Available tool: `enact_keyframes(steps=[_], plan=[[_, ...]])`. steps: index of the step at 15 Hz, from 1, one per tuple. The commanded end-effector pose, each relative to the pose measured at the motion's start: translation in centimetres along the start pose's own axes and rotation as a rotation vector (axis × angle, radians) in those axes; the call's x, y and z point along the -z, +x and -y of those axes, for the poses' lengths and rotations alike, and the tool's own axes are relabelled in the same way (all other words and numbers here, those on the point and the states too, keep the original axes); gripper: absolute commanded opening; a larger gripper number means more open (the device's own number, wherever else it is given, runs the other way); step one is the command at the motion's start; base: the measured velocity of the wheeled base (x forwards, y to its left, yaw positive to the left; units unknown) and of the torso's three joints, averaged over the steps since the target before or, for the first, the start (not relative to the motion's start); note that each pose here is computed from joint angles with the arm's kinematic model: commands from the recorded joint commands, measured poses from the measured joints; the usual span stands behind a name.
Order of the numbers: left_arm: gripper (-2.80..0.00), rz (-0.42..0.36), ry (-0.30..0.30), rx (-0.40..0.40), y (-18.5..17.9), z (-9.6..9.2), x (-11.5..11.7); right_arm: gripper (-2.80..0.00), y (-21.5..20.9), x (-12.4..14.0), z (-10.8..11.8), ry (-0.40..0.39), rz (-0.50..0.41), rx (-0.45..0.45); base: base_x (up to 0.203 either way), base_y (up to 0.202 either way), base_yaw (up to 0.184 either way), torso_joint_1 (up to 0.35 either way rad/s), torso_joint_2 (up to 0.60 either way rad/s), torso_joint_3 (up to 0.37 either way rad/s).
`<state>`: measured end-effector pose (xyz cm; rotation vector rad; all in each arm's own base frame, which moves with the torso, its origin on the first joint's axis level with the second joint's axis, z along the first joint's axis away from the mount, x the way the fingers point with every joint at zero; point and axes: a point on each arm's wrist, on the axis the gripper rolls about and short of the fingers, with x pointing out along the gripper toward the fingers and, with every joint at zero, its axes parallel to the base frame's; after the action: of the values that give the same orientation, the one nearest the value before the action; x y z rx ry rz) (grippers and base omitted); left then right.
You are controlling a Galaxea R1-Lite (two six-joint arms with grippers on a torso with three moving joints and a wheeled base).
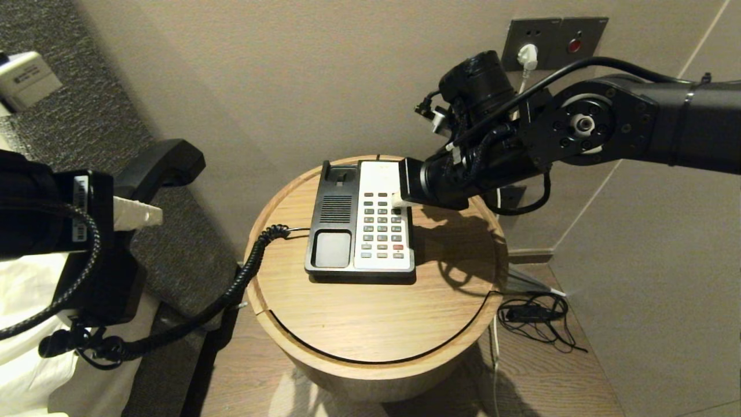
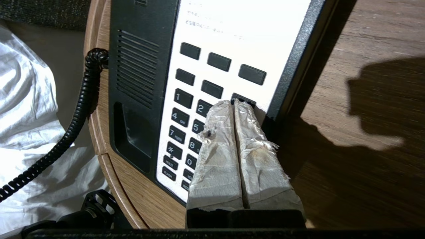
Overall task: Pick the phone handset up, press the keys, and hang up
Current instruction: Dial the number
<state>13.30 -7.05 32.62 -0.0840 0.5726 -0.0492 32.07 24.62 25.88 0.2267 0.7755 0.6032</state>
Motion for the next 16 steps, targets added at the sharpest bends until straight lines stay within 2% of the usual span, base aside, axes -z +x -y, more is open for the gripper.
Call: enact_keyframes(steps=[1,4,12,16], plan=[[-2.8,-0.006,0.001,-0.006,0.12,0.02,0.04,-2.8,-0.2,0.0,0.26,0.007,-0.003,0.009,0.0,0.0,0.0,0.0,0.0,0.0],[-2.8,-0.006,0.001,-0.006,0.13,0.03,0.03,-2.8,0.13,0.11,0.53,0.015,-0.004,0.031,0.0,0.0,0.0,0.0,0.0,0.0],[-2.8,-0.014,0.001,0.002,0.22,0.03,0.14,-2.8,-0.53,-0.22,0.14,0.009,0.014,0.018,0.0,0.0,0.0,0.0,0.0,0.0],[-2.8,-0.015,0.001,0.001,0.17,-0.02,0.21,-2.8,-0.32,0.14,0.06,0.009,-0.006,0.022,0.0,0.0,0.0,0.0,0.0,0.0]])
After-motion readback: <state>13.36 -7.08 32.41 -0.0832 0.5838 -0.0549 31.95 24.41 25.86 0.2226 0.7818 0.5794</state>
